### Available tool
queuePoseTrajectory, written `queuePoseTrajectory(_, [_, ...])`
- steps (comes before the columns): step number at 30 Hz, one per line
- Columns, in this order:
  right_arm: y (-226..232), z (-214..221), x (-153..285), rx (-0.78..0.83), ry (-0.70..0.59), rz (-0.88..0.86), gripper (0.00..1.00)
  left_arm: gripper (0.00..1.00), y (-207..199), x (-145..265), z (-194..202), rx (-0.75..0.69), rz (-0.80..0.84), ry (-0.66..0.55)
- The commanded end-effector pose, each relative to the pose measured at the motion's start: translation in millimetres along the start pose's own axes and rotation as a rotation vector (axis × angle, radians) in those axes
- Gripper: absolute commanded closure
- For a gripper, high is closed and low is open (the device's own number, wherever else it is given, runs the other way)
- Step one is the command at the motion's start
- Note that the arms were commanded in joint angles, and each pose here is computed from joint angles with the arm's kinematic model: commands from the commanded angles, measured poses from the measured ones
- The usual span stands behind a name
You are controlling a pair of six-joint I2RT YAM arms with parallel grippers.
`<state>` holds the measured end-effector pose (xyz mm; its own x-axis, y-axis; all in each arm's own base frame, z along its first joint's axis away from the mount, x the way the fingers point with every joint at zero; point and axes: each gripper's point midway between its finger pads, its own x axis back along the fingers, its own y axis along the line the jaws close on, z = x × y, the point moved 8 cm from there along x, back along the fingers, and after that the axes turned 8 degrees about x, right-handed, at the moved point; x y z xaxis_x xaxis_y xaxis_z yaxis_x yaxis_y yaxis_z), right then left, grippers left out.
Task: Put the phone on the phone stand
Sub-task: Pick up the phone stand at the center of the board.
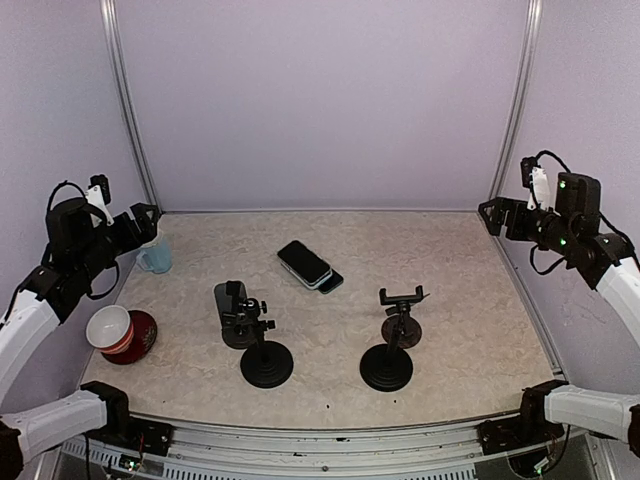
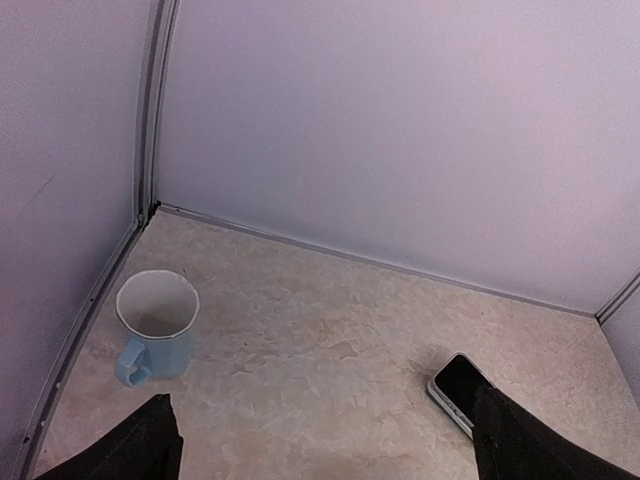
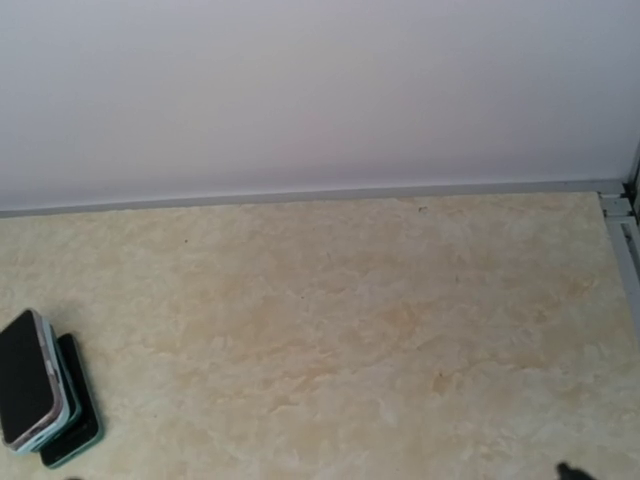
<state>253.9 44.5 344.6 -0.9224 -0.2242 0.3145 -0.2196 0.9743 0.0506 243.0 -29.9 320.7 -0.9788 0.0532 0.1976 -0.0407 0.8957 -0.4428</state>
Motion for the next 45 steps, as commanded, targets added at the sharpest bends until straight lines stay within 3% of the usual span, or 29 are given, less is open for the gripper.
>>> queuePoseTrajectory(1, [-1, -7, 7, 0.008, -0.02, -0.006, 0.0, 0.01, -3, 4, -6, 0.012, 0.048, -0.036])
queuePoseTrajectory(16, [13, 26, -10, 0.044, 0.073, -0.175, 0.0, 0.01, -4, 0, -3, 0.017, 0.063, -0.017])
queuePoseTrajectory(45, [73, 71, -48, 0.165, 0.211, -0.254, 0.0, 0.01, -2, -4, 0, 0.02, 0.064, -0.004])
